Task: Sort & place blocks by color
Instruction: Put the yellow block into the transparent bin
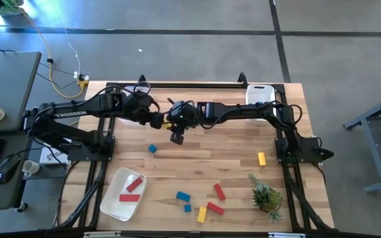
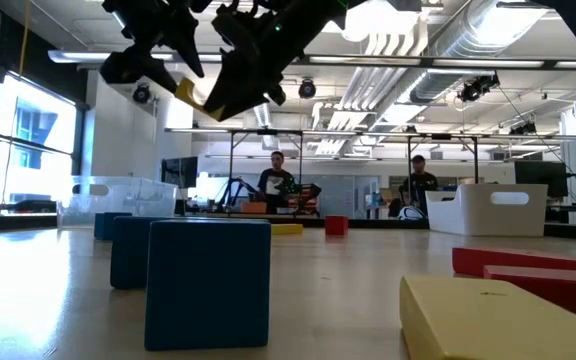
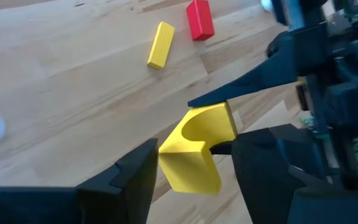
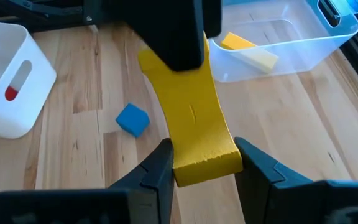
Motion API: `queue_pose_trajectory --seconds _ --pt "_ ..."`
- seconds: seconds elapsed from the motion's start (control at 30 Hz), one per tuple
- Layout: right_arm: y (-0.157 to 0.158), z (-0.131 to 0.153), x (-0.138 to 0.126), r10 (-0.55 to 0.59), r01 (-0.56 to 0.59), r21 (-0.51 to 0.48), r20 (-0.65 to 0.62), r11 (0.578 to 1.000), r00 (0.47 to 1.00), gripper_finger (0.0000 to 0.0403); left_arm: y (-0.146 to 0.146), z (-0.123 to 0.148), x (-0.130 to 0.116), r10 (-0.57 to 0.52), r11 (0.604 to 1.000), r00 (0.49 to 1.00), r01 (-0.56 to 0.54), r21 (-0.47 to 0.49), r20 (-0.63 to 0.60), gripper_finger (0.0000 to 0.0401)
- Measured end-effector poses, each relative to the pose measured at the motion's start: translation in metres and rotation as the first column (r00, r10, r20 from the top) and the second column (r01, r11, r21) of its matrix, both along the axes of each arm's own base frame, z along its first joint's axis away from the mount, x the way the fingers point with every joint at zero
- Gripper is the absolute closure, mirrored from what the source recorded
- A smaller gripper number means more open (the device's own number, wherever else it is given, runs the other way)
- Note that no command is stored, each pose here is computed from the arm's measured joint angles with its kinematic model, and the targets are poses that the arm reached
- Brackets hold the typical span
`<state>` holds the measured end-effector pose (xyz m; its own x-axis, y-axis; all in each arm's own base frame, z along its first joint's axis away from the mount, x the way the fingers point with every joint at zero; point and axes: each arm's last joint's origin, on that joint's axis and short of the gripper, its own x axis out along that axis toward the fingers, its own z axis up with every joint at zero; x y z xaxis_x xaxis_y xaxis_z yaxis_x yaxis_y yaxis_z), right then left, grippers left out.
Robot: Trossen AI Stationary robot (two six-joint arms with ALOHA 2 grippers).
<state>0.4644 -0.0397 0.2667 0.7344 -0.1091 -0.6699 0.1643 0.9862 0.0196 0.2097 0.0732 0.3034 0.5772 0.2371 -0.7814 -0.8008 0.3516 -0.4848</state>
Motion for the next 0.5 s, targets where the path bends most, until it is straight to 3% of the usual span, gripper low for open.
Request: queue_pose_trajectory --seconds 0.27,0.5 --pt "0.0 0.008 0.0 -0.001 0.001 -0.009 0.001 1.0 1.0 0.0296 0.002 -0.008 0.008 0.002 0.998 1.0 -0.004 -0.059 -0.02 0.0165" --pt "-0.001 0.015 -0.001 -0.018 0.017 -0.055 -0.017 0.998 1.0 0.0296 0.002 -0.008 0.009 -0.008 0.996 1.0 0.008 -0.085 0.0 0.0159"
